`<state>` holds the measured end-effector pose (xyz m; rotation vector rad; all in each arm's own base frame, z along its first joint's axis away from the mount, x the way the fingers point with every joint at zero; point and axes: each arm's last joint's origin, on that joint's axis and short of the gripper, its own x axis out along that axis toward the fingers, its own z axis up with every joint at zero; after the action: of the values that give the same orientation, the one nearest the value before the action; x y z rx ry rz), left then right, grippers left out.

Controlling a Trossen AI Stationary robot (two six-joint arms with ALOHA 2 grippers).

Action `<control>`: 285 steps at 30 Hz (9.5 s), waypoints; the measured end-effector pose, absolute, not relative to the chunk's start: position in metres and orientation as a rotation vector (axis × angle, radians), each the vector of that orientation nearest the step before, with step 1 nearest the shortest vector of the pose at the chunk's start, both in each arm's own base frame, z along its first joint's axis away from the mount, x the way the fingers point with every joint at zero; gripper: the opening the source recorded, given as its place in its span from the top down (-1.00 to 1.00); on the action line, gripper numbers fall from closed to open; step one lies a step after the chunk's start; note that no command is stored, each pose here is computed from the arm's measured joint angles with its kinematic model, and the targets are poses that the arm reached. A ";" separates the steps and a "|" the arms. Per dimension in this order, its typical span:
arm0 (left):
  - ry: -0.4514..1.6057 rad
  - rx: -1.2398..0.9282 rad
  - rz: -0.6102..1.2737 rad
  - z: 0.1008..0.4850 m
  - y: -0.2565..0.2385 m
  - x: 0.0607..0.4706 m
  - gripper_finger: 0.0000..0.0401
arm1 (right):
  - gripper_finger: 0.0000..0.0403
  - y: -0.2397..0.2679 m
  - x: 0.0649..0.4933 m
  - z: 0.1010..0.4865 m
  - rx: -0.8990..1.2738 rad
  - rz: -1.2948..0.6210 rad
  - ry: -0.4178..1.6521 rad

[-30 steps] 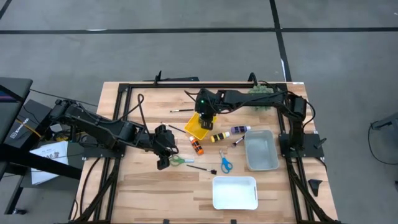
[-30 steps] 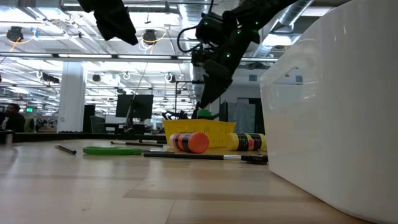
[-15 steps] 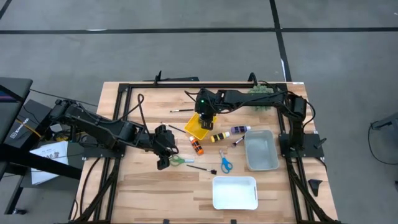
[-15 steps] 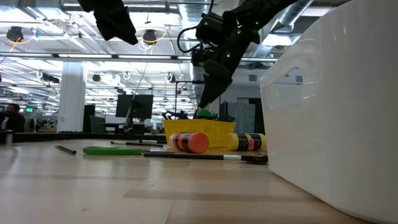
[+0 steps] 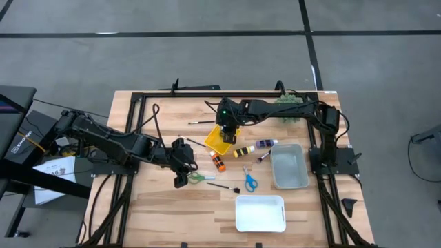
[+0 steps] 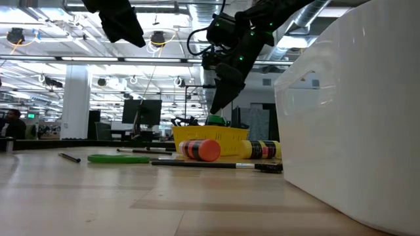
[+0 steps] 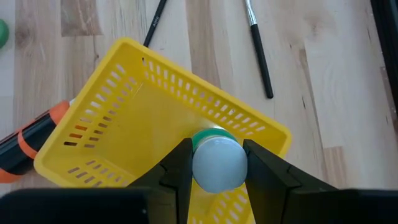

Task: Pick & Place Paint Supplies
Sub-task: Put the green paint bottle into the yellow bin, then put the violet paint bottle into the yellow bin

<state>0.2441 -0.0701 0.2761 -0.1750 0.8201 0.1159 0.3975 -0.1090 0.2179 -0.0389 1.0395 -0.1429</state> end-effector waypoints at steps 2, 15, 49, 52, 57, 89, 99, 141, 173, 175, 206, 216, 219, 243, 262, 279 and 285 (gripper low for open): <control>0.820 -0.175 0.116 0.276 -0.070 0.244 0.42 | 0.46 -0.110 0.397 0.218 -0.037 -0.145 1.040; 0.819 -0.173 0.120 0.276 -0.070 0.244 0.42 | 0.46 -0.114 0.396 0.218 -0.069 -0.104 1.038; 0.819 -0.174 0.118 0.276 -0.070 0.244 0.42 | -0.18 -0.114 0.396 0.226 -0.060 -0.124 1.001; 0.821 -0.175 0.115 0.276 -0.070 0.244 0.42 | -0.18 -0.114 0.392 0.237 -0.044 -0.137 0.993; 0.821 -0.175 0.115 0.276 -0.070 0.244 0.42 | -0.19 -0.110 0.379 0.266 0.005 -0.159 0.970; 0.828 -0.163 0.118 0.276 -0.070 0.243 0.42 | -0.19 -0.067 0.279 0.250 -0.053 0.190 1.270; 0.829 -0.163 0.118 0.276 -0.070 0.243 0.42 | -0.12 -0.082 0.296 0.203 -0.077 0.258 1.431; 0.827 -0.163 0.118 0.276 -0.070 0.243 0.42 | -0.15 -0.106 0.286 0.160 -0.047 0.152 1.397; 0.820 -0.130 0.131 0.276 -0.068 0.244 0.42 | -0.15 -0.121 0.280 0.160 0.101 -0.040 1.414; 0.819 -0.131 0.133 0.276 -0.068 0.244 0.42 | -0.15 -0.120 0.279 0.160 0.108 -0.037 1.429; 0.806 -0.133 0.128 0.277 -0.068 0.245 0.42 | -0.14 -0.119 0.283 0.138 0.223 -0.089 1.492; 0.801 -0.135 0.127 0.277 -0.068 0.245 0.42 | 0.14 -0.126 0.282 0.137 0.283 -0.126 1.472; 0.802 -0.134 0.127 0.277 -0.068 0.245 0.42 | 0.25 -0.129 0.281 0.137 0.326 -0.124 1.458; 0.615 -0.145 0.208 0.289 -0.067 0.256 0.42 | 0.32 -0.112 0.237 0.325 0.538 0.037 0.452; -0.129 0.071 0.404 0.361 -0.006 0.287 0.08 | 0.32 -0.089 0.237 0.415 0.480 0.152 -0.334; -0.359 -0.271 0.148 0.344 0.025 0.324 -0.13 | 0.34 -0.091 0.272 0.415 0.434 0.241 -0.333; -0.362 -0.301 0.129 0.345 0.025 0.324 -0.13 | 0.34 -0.091 0.285 0.410 0.441 0.271 -0.296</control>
<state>0.3237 0.0251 0.3447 -0.3007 -0.3621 0.1292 0.2855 -0.0914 0.4103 0.4409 -0.2956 0.2714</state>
